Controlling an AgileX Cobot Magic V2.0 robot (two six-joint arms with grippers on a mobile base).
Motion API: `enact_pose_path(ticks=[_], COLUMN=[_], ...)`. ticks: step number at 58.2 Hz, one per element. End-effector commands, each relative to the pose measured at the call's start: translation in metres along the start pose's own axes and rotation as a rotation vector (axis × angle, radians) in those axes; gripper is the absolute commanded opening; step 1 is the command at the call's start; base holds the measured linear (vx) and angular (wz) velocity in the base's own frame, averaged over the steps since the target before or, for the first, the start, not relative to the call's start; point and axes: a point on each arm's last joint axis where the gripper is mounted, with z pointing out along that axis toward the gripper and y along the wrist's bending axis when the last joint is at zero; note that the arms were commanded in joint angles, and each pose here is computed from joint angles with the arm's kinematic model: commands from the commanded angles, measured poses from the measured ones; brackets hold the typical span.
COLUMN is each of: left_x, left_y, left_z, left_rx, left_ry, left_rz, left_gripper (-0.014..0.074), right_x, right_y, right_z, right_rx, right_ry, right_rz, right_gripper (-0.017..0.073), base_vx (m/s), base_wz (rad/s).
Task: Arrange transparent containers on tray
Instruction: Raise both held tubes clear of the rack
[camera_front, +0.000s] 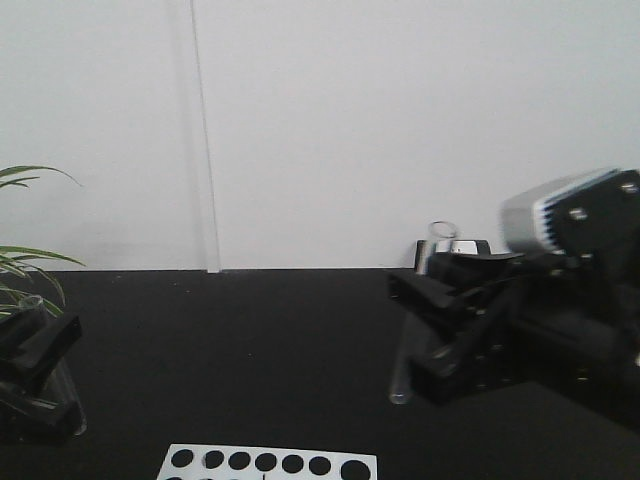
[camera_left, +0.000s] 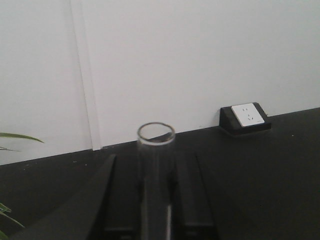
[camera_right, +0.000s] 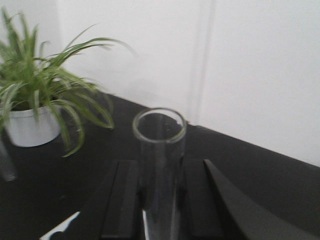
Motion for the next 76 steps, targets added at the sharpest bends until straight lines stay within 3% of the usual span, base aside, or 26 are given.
enact_pose_path(ticks=[1, 11, 27, 76], left_x=[-0.03, -0.04, -0.055, -0.055], left_y=[-0.002, -0.003, -0.004, -0.004], left_z=[-0.012, -0.035, -0.067, -0.069], left_rx=[0.011, 0.019, 0.027, 0.028], left_ry=[-0.152, -0.137, -0.217, -0.219], left_rz=[-0.015, -0.041, -0.037, -0.038], left_gripper=[0.0146, 0.0149, 0.015, 0.015], right_x=[-0.014, -0.008, -0.009, -0.009], right_y=[-0.01, -0.009, -0.009, -0.009], right_z=[-0.032, -0.065, -0.066, -0.066], right_rx=[0.055, 0.059, 0.059, 0.058], right_ry=[-0.089, -0.098, -0.103, -0.103], right_rz=[-0.011, 0.002, 0.001, 0.004], right_gripper=[0.0118, 0.0124, 0.0127, 0.0127], base_vx=[0.0, 0.0, 0.0, 0.0], base_wz=[0.0, 0.0, 0.0, 0.0])
